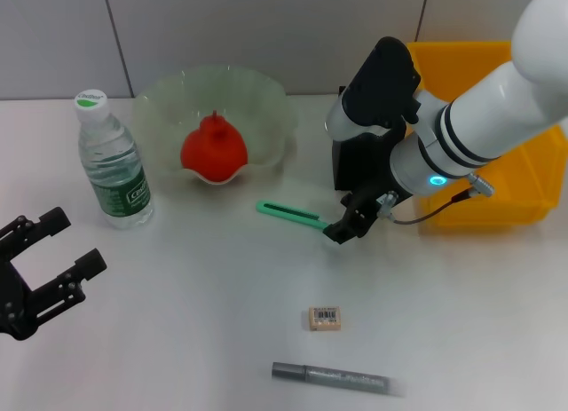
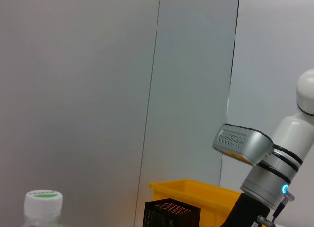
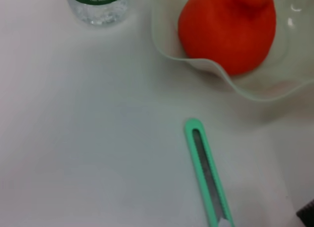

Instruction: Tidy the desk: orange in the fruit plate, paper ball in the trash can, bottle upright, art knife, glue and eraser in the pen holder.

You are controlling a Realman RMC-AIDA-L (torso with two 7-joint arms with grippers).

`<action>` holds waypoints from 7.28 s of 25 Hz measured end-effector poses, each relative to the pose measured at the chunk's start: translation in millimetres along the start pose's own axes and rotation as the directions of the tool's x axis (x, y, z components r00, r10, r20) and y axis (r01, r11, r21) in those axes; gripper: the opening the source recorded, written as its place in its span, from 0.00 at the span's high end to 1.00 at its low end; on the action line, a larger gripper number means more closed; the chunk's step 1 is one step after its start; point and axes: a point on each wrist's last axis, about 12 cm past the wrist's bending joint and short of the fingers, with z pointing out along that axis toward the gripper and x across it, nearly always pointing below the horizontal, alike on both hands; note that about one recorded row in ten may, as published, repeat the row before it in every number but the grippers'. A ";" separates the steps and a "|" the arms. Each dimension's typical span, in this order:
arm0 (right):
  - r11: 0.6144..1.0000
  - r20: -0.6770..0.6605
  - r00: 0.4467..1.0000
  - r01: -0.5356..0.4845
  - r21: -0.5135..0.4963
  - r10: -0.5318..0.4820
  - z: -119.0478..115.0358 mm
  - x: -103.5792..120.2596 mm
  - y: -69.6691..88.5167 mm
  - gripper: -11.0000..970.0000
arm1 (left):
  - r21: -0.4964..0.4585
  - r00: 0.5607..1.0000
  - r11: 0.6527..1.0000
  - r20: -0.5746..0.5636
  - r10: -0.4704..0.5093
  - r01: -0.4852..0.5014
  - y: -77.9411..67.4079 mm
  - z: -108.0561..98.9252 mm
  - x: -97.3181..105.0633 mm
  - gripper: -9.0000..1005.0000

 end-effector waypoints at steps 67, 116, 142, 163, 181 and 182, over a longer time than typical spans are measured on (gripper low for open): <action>1.000 -0.001 1.000 -0.017 0.001 0.017 8.6 12.7 0.0 0.74 | 0.002 1.000 1.000 0.010 -0.008 0.008 2.2 6.7 0.7 0.25; 0.933 0.043 0.969 -0.223 -0.281 0.245 -122.2 14.2 17.4 0.80 | -0.009 0.960 0.962 -0.063 0.273 -0.274 9.8 22.0 9.8 0.25; 0.856 0.147 0.924 -0.256 -0.448 0.353 -140.9 28.5 10.7 0.80 | -0.160 0.725 0.711 -0.048 0.688 -0.685 19.6 55.2 15.6 0.25; 0.863 0.156 0.940 -0.200 -0.463 0.302 -112.3 -25.0 15.4 0.80 | -0.170 0.442 0.419 -0.136 0.887 -0.892 21.1 79.1 22.8 0.25; 0.752 0.066 0.893 -0.333 -0.569 0.446 -95.3 -25.1 20.6 0.80 | -0.200 0.457 0.425 -0.162 0.874 -0.883 15.5 75.9 30.8 0.25; 0.741 0.052 0.888 -0.347 -0.575 0.456 -93.5 -23.3 20.9 0.80 | -0.199 0.448 0.415 -0.165 0.879 -0.888 12.4 74.7 33.5 0.25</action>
